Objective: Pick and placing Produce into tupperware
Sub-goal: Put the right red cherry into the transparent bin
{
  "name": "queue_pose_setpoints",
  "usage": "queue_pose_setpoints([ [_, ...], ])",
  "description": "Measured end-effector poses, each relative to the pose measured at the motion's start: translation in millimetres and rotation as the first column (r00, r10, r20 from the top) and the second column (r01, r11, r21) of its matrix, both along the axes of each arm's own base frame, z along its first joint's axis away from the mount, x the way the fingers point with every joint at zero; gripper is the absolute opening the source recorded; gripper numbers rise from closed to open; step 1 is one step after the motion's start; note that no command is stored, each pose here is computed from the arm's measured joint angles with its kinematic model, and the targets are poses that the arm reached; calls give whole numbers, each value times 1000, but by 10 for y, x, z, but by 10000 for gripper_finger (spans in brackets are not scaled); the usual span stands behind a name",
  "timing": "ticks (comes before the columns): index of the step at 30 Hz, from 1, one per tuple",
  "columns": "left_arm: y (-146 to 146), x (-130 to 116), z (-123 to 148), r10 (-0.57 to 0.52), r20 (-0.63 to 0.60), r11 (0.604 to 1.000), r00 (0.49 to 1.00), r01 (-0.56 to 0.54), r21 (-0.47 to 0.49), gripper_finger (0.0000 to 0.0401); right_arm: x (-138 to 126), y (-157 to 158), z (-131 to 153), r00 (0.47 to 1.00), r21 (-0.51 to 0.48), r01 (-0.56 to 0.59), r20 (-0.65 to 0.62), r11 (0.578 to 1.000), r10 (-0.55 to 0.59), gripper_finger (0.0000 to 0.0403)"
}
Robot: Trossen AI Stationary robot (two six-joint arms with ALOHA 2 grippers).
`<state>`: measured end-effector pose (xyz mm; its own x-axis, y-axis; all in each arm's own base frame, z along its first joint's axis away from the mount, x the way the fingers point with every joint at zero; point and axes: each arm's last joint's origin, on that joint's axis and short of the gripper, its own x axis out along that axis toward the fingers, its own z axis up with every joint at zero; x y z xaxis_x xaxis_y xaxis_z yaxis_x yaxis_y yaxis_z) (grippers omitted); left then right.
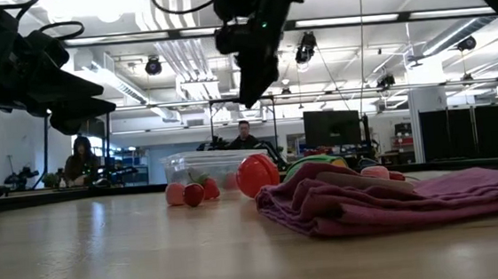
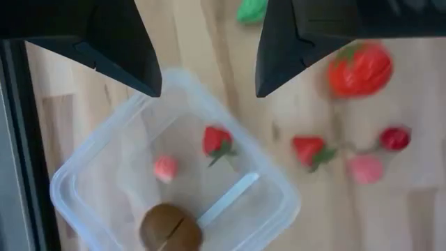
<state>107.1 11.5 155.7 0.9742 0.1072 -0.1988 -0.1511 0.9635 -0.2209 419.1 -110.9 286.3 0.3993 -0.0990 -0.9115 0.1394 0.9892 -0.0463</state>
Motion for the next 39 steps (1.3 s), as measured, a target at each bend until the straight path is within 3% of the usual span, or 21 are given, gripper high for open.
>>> queue_pose_setpoints([
  [6, 0, -1, 0, 0, 0, 1000, 1000, 0, 0, 224, -321, 220, 148, 996, 3, -42, 80, 999, 42, 219],
  [12, 0, 0, 0, 0, 0, 1000, 1000, 0, 0, 224, -811, 419, 175, 988, 37, 31, 151, 999, -36, 219],
  [21, 0, 0, 0, 0, 0, 1000, 1000, 0, 0, 224, -1315, 713, -221, 975, 166, 179, 100, 970, -197, 219],
  [35, 0, 0, 0, 0, 0, 1000, 1000, 0, 0, 224, -1644, 919, -1030, 961, 173, 266, -121, 948, -248, 219],
  [39, 0, 0, 0, 0, 0, 1000, 1000, 0, 0, 224, -1656, 1024, -1092, 974, 194, 203, -145, 960, -177, 219],
])
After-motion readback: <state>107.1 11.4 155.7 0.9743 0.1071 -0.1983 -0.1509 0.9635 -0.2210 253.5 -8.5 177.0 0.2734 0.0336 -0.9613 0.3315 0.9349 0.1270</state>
